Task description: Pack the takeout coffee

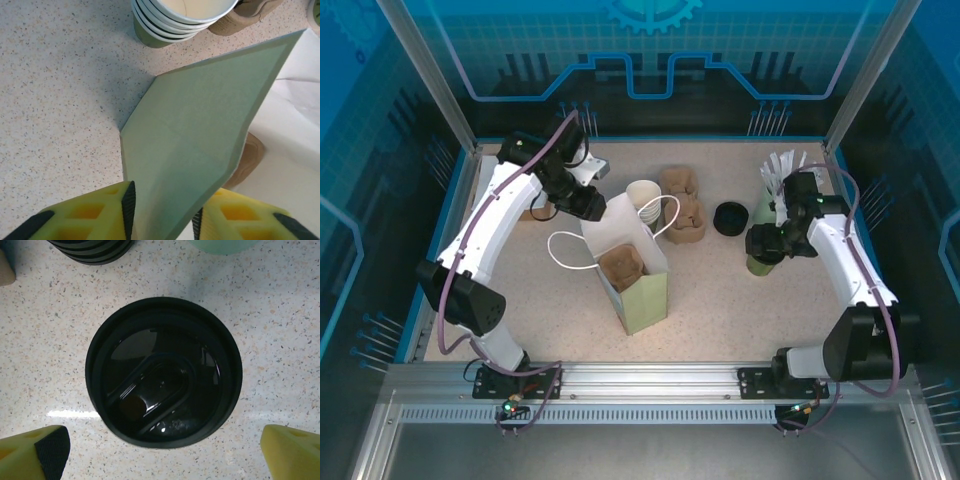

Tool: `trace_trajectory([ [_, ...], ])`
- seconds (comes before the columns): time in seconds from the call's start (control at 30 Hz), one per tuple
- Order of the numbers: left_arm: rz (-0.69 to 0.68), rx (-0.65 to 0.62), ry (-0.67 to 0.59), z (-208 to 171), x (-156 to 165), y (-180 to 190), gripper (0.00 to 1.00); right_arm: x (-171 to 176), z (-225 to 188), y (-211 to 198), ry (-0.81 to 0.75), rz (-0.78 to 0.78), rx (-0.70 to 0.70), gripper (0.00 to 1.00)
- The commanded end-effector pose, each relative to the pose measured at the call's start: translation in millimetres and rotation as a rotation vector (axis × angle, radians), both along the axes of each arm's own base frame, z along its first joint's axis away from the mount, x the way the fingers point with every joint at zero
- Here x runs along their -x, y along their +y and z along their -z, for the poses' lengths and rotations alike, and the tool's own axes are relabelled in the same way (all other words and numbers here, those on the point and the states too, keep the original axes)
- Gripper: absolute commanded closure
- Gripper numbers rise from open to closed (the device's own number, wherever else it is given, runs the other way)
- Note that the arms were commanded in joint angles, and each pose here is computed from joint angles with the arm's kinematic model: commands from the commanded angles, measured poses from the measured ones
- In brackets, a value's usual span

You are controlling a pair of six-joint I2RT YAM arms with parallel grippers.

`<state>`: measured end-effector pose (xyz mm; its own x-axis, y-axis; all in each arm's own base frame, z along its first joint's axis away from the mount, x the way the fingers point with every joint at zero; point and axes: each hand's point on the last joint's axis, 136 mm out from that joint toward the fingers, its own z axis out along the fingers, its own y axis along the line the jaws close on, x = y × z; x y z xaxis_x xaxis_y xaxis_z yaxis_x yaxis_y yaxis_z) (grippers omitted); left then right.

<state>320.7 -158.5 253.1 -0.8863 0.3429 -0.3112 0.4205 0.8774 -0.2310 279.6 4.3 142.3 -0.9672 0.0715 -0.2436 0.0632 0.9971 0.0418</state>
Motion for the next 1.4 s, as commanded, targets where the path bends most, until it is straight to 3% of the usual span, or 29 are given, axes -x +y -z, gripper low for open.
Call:
trace_trajectory([
  [0.0, -0.002, 0.014, -0.02, -7.2, 5.1, 1.3, 0.6, -6.6, 6.5, 1.5, 0.002, 0.012, -0.007, 0.0],
  [0.43, 0.006, 0.007, -0.015, -2.7, 6.6, 2.2, 0.59, -19.7, 22.7, 14.1, 0.033, -0.004, -0.047, 0.0],
  [0.9, 0.004, 0.009, -0.009, -0.4, 6.6, 1.6, 0.59, -26.8, 43.3, 10.5, 0.088, -0.02, 0.015, 0.0],
  [1.07, -0.005, 0.024, -0.012, -3.1, 7.0, 0.1, 0.63, -29.3, 45.6, 9.6, 0.093, -0.026, 0.028, 0.0],
  [1.37, -0.008, 0.05, -0.009, -5.3, 8.0, -3.6, 0.74, -23.4, 33.0, 8.9, 0.078, -0.053, 0.062, 0.11],
])
